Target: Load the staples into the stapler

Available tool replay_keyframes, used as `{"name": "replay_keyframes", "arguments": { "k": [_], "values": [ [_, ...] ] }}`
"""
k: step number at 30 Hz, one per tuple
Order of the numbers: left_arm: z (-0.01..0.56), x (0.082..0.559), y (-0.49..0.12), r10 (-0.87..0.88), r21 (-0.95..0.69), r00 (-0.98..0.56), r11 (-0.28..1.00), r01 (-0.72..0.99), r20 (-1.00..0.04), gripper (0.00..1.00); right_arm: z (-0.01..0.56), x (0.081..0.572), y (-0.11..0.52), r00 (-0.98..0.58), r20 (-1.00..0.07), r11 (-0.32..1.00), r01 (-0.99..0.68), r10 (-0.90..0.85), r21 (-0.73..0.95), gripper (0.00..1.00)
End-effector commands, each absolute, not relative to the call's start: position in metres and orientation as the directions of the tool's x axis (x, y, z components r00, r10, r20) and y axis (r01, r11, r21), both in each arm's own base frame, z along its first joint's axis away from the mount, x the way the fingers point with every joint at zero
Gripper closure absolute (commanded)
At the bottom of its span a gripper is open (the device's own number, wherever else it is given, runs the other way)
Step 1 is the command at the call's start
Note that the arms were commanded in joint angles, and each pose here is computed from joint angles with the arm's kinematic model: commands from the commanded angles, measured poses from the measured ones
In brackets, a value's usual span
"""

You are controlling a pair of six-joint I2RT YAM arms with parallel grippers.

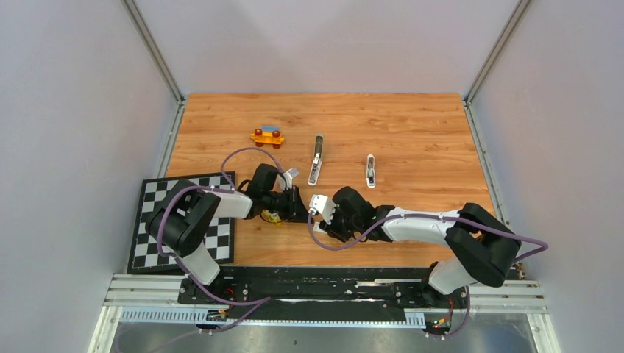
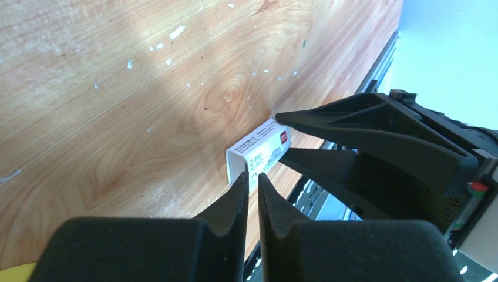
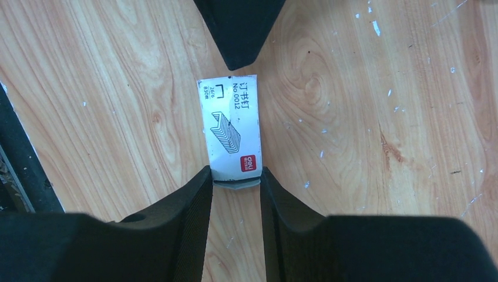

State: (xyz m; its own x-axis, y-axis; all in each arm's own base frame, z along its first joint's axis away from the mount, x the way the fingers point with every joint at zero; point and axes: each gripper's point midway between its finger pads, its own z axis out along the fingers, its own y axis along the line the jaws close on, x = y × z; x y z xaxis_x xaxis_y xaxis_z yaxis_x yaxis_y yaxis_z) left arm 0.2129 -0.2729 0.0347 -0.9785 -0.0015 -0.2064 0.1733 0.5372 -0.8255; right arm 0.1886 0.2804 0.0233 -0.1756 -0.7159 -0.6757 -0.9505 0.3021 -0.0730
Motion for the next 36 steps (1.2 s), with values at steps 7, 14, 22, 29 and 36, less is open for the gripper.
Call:
{"name": "replay_keyframes", "arguments": {
  "k": [7, 14, 22, 29, 36],
  "values": [
    [0.040, 0.213, -0.274, -0.048, -0.855, -0.973, 0.489, 0.173, -0.225, 0.78, 0.012, 0.184, 0.280, -0.190, -0.652, 0.278, -0.960, -0.734, -0.034, 0.56],
    [0.035, 0.210, -0.277, -0.069, -0.874, -0.975, 0.460, 0.155, -0.210, 0.72, 0.010, 0.185, 0.283, -0.181, -0.651, 0.264, -0.964, -0.737, -0.031, 0.54],
    [0.031, 0.206, -0.287, -0.066, -0.893, -0.980, 0.427, 0.144, -0.189, 0.73, 0.007, 0.182, 0.285, -0.182, -0.648, 0.253, -0.967, -0.740, -0.016, 0.59],
    [0.033, 0.205, -0.290, -0.066, -0.901, -0.980, 0.410, 0.143, -0.186, 0.74, 0.003, 0.180, 0.285, -0.189, -0.646, 0.254, -0.967, -0.740, -0.007, 0.62],
    [0.031, 0.198, -0.294, -0.067, -0.914, -0.984, 0.386, 0.127, -0.165, 0.76, 0.002, 0.180, 0.286, -0.192, -0.647, 0.254, -0.967, -0.738, -0.002, 0.63]
  ]
}}
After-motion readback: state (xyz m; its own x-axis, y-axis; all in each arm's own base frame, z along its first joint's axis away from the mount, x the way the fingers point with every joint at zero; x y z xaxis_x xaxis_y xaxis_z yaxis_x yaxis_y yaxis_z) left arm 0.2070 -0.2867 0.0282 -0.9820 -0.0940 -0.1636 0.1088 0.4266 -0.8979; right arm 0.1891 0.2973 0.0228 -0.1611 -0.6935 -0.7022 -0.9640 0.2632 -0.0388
